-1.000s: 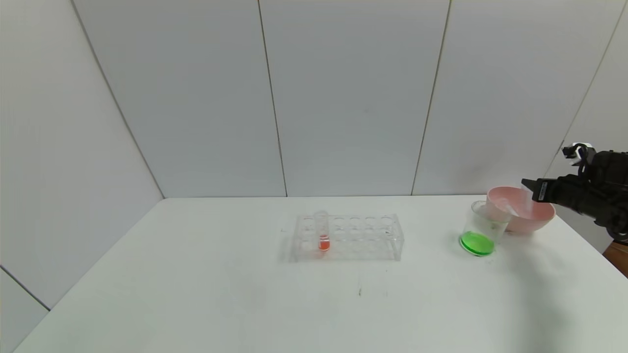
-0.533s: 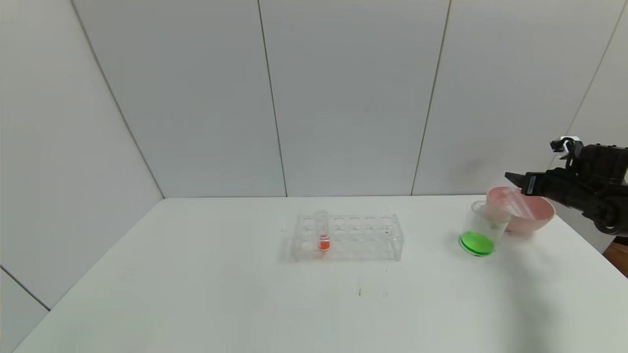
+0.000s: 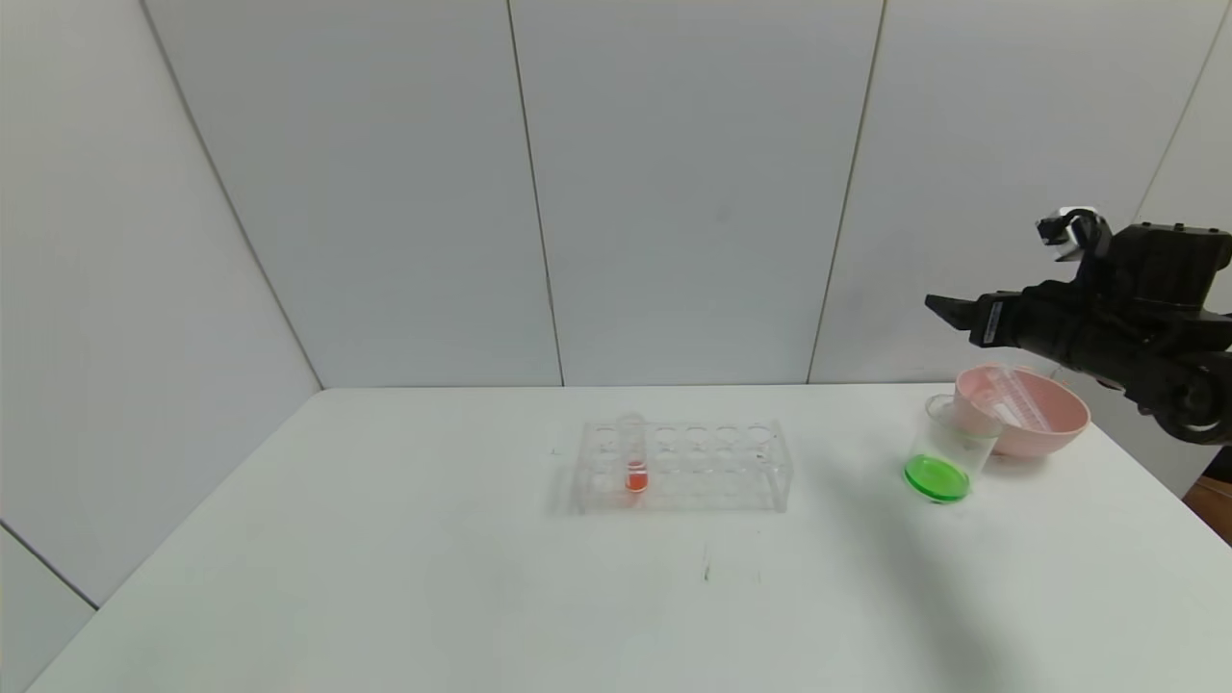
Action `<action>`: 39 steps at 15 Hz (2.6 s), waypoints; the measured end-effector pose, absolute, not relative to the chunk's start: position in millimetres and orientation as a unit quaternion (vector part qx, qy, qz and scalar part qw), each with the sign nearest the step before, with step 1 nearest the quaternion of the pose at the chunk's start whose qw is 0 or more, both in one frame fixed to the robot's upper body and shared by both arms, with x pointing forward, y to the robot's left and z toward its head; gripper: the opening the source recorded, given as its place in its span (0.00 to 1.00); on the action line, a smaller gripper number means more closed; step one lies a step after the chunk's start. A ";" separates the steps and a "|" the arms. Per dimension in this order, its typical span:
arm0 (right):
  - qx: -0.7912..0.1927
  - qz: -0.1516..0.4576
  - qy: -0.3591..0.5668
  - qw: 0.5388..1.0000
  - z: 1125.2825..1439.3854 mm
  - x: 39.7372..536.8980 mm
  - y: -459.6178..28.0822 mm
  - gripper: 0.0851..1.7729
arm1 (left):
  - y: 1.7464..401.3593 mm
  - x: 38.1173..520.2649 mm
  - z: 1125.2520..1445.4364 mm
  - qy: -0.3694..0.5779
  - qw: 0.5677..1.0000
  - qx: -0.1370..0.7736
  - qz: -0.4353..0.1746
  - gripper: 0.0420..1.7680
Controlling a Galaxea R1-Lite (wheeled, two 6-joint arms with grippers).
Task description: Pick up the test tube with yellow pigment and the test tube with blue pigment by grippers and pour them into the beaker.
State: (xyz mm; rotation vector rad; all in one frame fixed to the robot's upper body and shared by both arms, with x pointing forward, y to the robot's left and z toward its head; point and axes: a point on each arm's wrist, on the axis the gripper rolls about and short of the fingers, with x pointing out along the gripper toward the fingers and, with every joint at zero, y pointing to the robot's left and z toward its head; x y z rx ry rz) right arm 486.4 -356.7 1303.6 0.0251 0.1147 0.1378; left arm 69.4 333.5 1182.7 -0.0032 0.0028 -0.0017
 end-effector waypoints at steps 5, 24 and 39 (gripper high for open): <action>0.018 0.072 0.014 0.997 1346.0 417.7 -351.5 0.92 | 333.5 69.4 1182.7 0.001 1.000 -0.002 -0.001 1.00; -0.050 0.125 -0.289 0.948 1344.4 47.4 -329.0 0.96 | 333.5 69.4 1182.7 0.001 1.000 -0.002 -0.001 1.00; -0.028 0.006 0.006 1.000 1182.2 68.6 -335.7 0.96 | 333.5 69.4 1182.7 0.001 1.000 -0.001 -0.001 1.00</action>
